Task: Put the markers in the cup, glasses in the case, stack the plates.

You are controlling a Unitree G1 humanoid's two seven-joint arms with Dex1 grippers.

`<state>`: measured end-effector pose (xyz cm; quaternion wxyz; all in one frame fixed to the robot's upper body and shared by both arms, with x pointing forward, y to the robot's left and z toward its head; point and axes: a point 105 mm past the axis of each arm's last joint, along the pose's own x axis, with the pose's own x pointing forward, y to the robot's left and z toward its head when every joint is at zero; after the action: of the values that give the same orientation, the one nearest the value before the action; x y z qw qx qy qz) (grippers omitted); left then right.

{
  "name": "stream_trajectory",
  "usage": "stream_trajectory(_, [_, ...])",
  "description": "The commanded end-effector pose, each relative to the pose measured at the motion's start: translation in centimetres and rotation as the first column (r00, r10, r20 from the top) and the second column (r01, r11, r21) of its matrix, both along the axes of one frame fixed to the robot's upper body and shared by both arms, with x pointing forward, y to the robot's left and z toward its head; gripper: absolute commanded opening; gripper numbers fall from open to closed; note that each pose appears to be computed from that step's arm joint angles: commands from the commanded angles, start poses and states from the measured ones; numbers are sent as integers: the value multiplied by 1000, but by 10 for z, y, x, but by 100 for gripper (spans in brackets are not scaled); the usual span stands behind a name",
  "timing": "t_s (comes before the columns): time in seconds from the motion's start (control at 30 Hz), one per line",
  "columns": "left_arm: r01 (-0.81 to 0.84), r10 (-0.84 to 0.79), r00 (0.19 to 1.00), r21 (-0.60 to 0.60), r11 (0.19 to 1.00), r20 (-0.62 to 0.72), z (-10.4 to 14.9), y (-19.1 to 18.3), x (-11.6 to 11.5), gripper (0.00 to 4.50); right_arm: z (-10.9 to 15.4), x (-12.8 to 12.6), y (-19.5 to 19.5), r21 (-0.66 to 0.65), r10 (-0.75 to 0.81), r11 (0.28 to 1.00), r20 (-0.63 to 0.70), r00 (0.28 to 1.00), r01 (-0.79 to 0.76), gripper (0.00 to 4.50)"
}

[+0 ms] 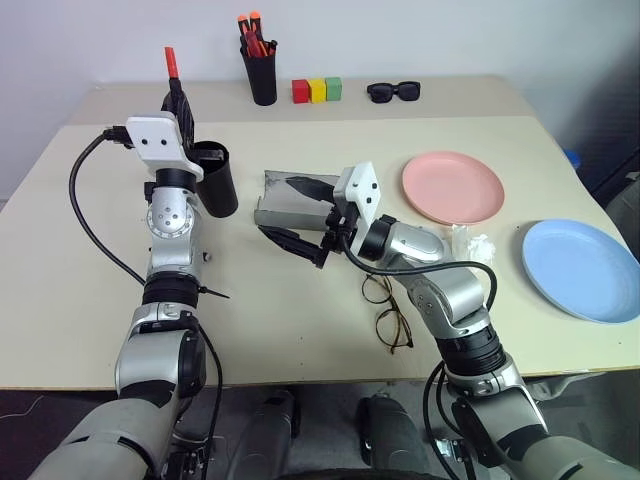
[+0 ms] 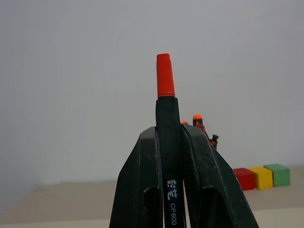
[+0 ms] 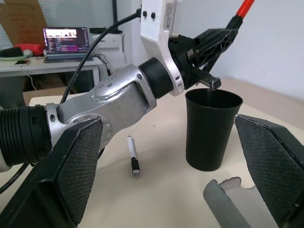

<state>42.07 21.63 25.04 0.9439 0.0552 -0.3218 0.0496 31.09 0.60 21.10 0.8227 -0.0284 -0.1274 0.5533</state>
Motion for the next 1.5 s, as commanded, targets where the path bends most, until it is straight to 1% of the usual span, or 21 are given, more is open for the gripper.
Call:
stream_trajectory(0.03, [2, -2, 999, -7, 1000, 54, 14, -2, -3, 3, 12, -7, 3, 29, 20, 999, 42, 999, -21, 450])
stream_trajectory(0.3, [12, -12, 999, -14, 1000, 34, 8, -4, -1, 3, 11, -7, 3, 31, 15, 999, 39, 999, -16, 450])
stream_trajectory(0.37, [14, -13, 999, -18, 1000, 31, 7, -5, -1, 104, 11, -6, 3, 31, 15, 999, 39, 999, -16, 450])
stream_trajectory(0.4, [9, -9, 1000, -16, 1000, 30, 7, -5, 0, 141, 11, -6, 3, 31, 15, 999, 40, 999, -16, 450])
stream_trajectory(0.5, [2, -2, 1000, -13, 1000, 28, 7, -5, 0, 292, 11, -6, 3, 31, 14, 999, 41, 999, -15, 450])
stream_trajectory(0.6, [4, -3, 1000, -17, 1000, 24, 6, -5, 0, 433, 11, -6, 3, 31, 13, 999, 42, 999, -14, 450])
stream_trajectory(0.7, [3, -2, 1000, -26, 1000, 22, 5, -4, 1, 433, 11, -6, 3, 31, 13, 999, 42, 999, -15, 450])
stream_trajectory(0.8, [-10, 12, 999, -56, 998, 40, 12, 1, -3, 433, 11, -6, 3, 31, 13, 999, 43, 999, -15, 450])
stream_trajectory(0.87, [-56, 62, 997, -104, 993, 48, 19, 15, -7, 433, 12, -6, 2, 29, 8, 1000, 46, 999, -10, 450])
stream_trajectory(0.93, [-126, 138, 989, -192, 973, 51, 27, 36, -16, 433, 12, -3, -3, 24, -10, 1000, 50, 999, 9, 450])
stream_trajectory(1.0, [-205, 215, 976, -258, 944, 13, 30, 56, -26, 433, 12, 1, -9, 16, -28, 1000, 55, 998, 27, 450])
stream_trajectory(1.1, [-381, 356, 924, -379, 843, -137, 23, 89, -52, 433, 13, 9, -23, -8, -54, 998, 66, 996, 54, 450])
stream_trajectory(1.2, [-478, 381, 875, -410, 777, -298, 8, 91, -73, 433, 12, 15, -33, -35, -62, 997, 74, 995, 65, 450])
stream_trajectory(1.27, [-531, 345, 827, -414, 739, -443, -11, 83, -81, 433, 10, 16, -38, -63, -42, 997, 72, 997, 47, 450])
stream_trajectory(1.33, [-576, 284, 762, -409, 708, -581, -32, 67, -89, 433, 6, 13, -42, -123, 17, 992, 68, 998, -8, 450])
stream_trajectory(1.4, [-596, 233, 698, -369, 713, -678, -47, 48, -94, 433, 4, 13, -46, -155, 47, 987, 63, 997, -37, 450])
stream_trajectory(1.5, [-607, 153, 592, -313, 730, -791, -67, 24, -95, 433, 4, 14, -50, -179, 66, 982, 63, 996, -54, 450])
